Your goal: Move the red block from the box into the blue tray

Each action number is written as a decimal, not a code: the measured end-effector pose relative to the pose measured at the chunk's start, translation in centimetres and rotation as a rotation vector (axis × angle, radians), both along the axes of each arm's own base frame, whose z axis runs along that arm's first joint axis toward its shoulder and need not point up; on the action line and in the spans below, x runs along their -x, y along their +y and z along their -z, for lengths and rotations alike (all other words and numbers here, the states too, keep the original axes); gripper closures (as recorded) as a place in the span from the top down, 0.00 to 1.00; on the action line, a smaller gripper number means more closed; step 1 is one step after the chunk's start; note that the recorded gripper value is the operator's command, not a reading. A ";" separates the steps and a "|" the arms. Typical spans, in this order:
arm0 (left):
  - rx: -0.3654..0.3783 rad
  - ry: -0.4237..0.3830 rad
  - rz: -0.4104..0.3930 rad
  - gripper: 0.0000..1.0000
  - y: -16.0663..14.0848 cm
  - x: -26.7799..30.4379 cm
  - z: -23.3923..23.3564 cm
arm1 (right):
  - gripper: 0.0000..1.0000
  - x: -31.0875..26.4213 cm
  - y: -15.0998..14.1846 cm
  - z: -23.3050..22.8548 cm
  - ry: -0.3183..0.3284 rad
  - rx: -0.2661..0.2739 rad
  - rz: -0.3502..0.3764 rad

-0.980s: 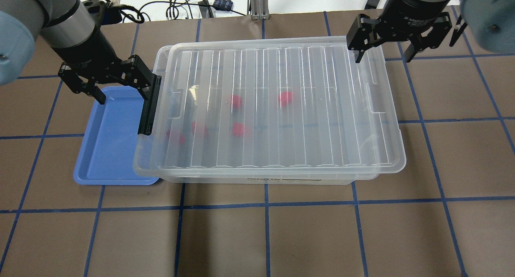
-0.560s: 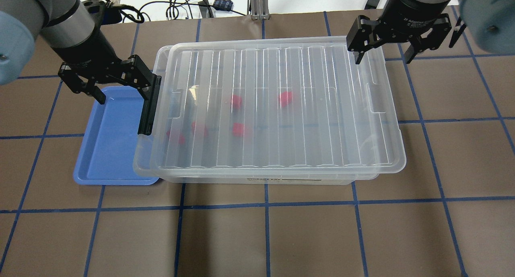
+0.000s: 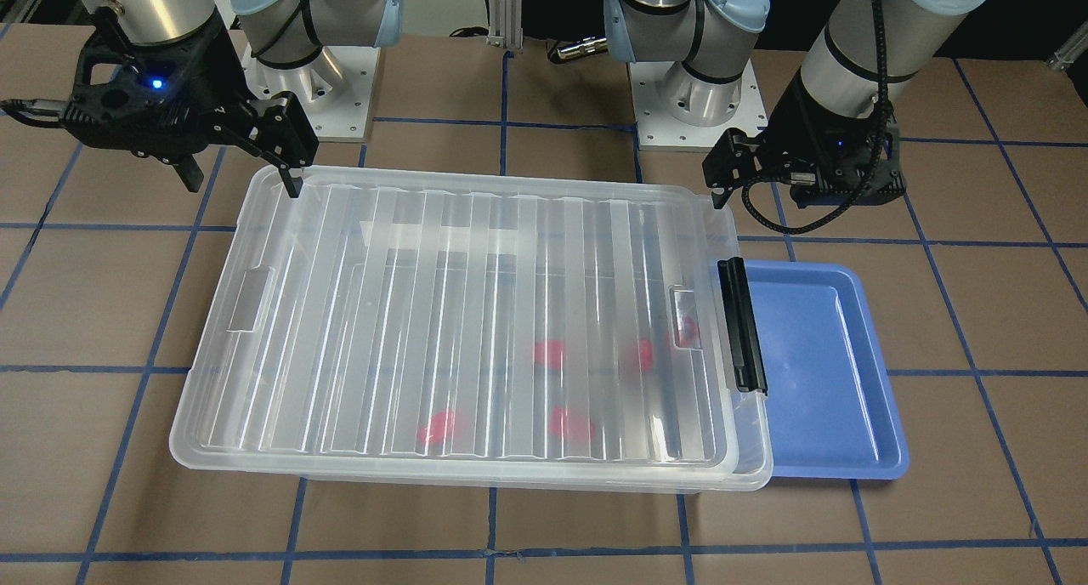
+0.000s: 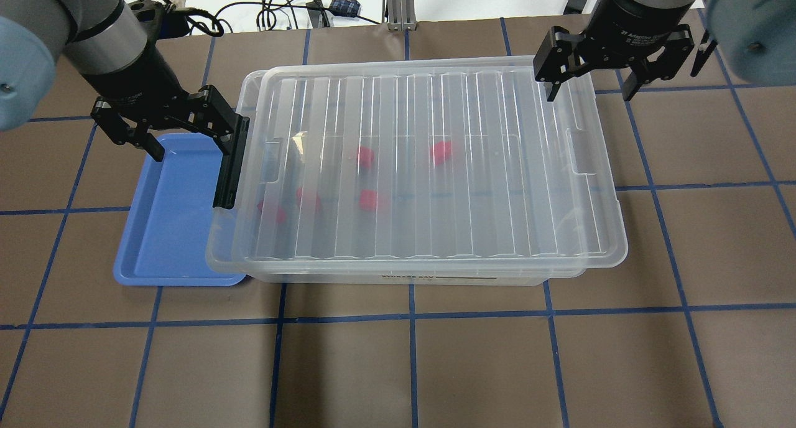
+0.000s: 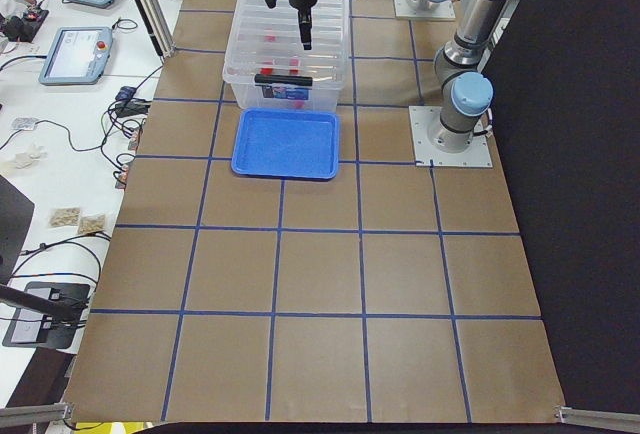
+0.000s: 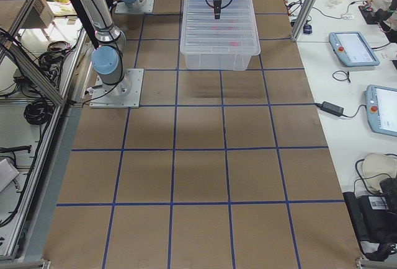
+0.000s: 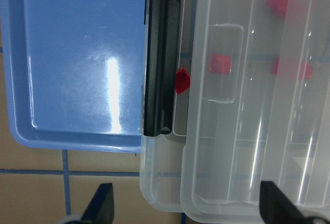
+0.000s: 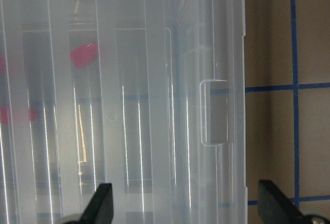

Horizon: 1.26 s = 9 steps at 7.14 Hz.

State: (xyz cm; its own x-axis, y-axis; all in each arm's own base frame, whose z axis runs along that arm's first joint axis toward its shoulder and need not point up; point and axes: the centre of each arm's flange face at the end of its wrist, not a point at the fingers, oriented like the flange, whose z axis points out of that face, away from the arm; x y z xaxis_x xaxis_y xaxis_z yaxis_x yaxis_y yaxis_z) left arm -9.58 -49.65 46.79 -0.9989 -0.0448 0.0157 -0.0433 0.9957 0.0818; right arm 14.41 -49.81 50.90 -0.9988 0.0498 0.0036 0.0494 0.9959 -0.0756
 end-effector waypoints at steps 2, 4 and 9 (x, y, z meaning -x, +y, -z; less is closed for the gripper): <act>0.002 -0.001 -0.002 1.00 0.0 -0.1 -0.1 | 1.00 0.2 -0.7 4.1 0.006 0.001 -0.008; 0.002 -0.001 -0.004 1.00 0.0 -0.2 -0.1 | 1.00 1.9 -1.3 8.7 0.014 0.027 -0.036; 0.020 -0.003 -0.005 1.00 -0.2 -0.3 -0.2 | 1.00 9.3 -2.7 14.7 0.028 -0.011 -0.108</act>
State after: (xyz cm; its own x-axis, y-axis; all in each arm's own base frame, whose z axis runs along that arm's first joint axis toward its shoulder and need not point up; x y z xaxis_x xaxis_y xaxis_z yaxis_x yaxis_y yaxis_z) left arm -9.29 -49.87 47.01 -0.9987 -0.0495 0.0140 -0.0485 0.9969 0.0621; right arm 5.10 -52.53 36.20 -0.9978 -0.0584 0.0318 -0.0603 0.9961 -0.0650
